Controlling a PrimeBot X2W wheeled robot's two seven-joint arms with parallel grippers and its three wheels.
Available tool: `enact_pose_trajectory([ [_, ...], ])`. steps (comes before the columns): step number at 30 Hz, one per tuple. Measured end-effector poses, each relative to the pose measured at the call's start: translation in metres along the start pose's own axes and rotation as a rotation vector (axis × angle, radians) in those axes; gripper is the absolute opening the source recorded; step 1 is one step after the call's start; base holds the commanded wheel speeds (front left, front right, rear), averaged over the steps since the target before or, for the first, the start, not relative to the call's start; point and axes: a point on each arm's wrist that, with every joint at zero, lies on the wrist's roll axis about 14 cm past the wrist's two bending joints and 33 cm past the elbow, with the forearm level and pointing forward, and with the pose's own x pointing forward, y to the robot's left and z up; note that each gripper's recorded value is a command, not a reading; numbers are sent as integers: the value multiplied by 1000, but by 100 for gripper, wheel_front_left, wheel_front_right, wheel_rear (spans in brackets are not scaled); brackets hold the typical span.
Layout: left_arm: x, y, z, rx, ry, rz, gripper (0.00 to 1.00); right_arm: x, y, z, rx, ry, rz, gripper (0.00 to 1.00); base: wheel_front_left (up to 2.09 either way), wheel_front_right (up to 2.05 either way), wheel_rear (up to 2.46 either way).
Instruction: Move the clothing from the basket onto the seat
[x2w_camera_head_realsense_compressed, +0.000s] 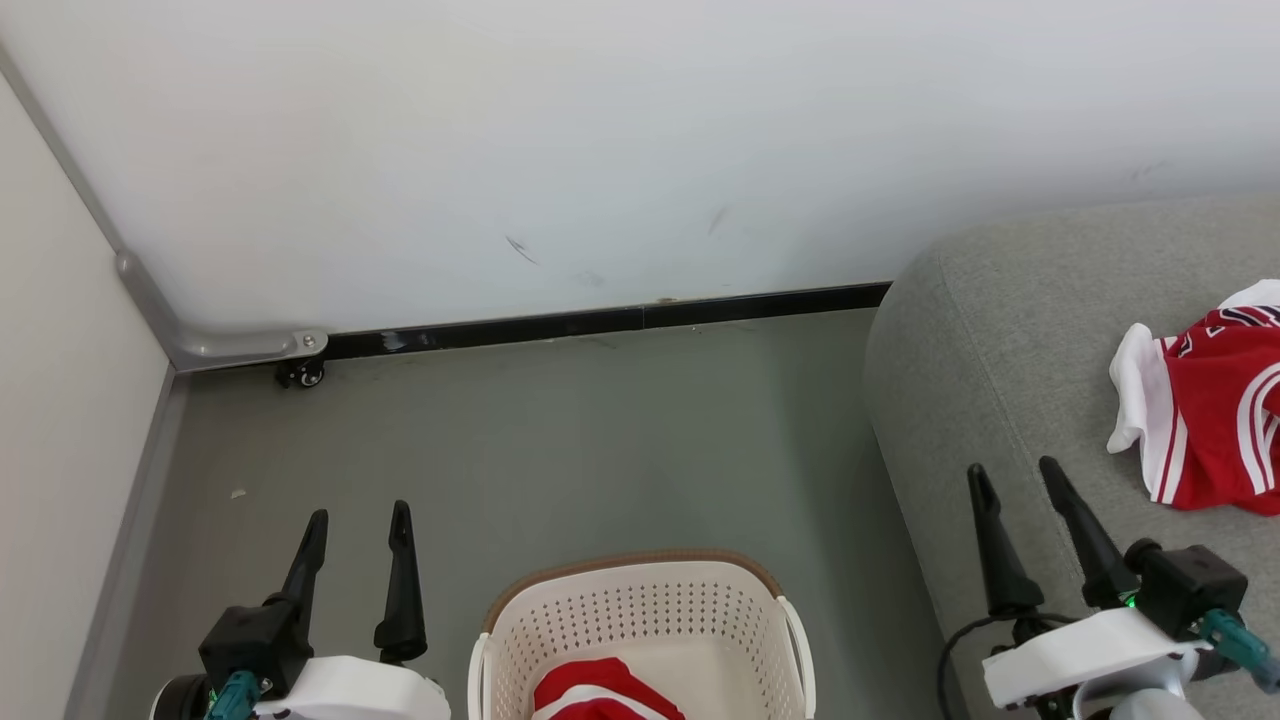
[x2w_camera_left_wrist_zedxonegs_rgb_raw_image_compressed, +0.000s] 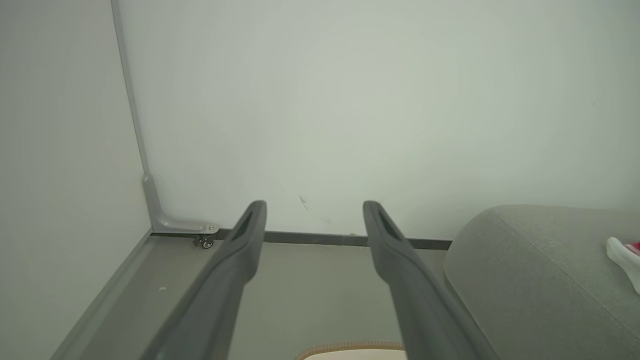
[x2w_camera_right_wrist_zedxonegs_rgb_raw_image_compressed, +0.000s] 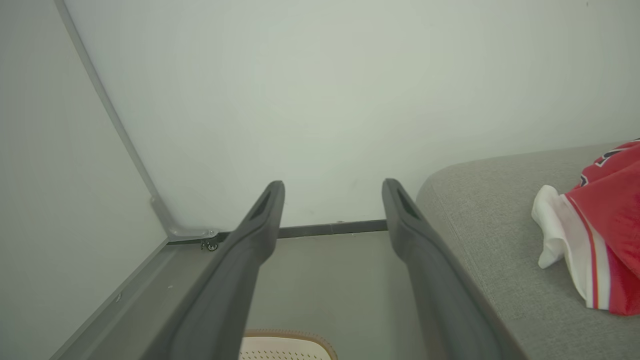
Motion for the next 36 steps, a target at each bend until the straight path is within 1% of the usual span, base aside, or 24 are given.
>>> enact_pose_trajectory([
  [7,-6,2,-1,0,2,6,100,-12,11,-1,-15,-8,9,100,0,0,0],
  [11,-8,0,1,4,-3,-1,100,-21,8,-4,-17,0,-8,100,0,0,0],
  [16,-13,-1,-5,22,13,-6,100,-27,12,-7,-14,10,-9,100,0,0,0],
  [22,-15,-4,-3,34,5,-16,100,-29,8,1,-26,-10,-23,100,0,0,0],
  [27,-20,-2,-8,39,22,-12,100,-35,9,-7,-31,22,-25,100,0,0,0],
  [36,-21,0,-11,40,32,-6,100,-35,13,0,-36,8,-16,100,0,0,0],
])
